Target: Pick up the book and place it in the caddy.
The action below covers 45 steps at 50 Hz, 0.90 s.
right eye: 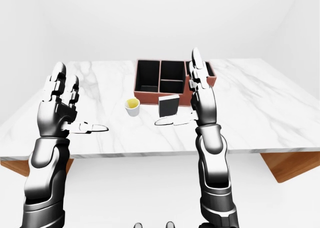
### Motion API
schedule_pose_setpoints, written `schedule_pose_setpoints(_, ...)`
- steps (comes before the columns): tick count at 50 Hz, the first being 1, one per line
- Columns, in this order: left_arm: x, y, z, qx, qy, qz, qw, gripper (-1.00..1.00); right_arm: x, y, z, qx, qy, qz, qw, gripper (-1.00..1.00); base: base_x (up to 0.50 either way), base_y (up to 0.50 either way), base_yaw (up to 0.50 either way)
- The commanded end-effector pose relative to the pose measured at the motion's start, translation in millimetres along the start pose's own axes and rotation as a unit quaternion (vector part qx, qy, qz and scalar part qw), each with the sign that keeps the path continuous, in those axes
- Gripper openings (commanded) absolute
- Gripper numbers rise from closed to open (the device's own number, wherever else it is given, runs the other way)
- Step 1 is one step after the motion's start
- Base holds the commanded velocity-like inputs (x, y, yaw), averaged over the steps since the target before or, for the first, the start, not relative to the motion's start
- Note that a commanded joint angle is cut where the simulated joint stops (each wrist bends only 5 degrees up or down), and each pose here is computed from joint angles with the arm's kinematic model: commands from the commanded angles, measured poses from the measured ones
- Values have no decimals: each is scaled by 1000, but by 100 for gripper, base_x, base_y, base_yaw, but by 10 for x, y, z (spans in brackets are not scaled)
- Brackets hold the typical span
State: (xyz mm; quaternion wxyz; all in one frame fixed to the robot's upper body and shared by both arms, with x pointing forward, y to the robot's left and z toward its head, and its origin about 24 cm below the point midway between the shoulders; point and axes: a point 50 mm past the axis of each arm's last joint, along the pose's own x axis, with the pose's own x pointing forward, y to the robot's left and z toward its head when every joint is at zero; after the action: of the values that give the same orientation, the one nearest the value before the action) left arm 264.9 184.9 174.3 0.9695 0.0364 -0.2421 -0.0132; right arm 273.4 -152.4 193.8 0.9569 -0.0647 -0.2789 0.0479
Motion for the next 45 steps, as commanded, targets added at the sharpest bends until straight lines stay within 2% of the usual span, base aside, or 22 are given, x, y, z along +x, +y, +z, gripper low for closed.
schedule_pose_setpoints(1, 0, -1, -19, -1, 4, 0, 1000, 100, 13, 10, -10, -1, 2, 2, 1000, 100, 20, 0, 0)
schedule_pose_setpoints(45, -9, 3, -34, -3, 7, 0, 1000, 100, -34, 21, -39, -1, 10, 2, 1000, 100, 21, 0, 0)
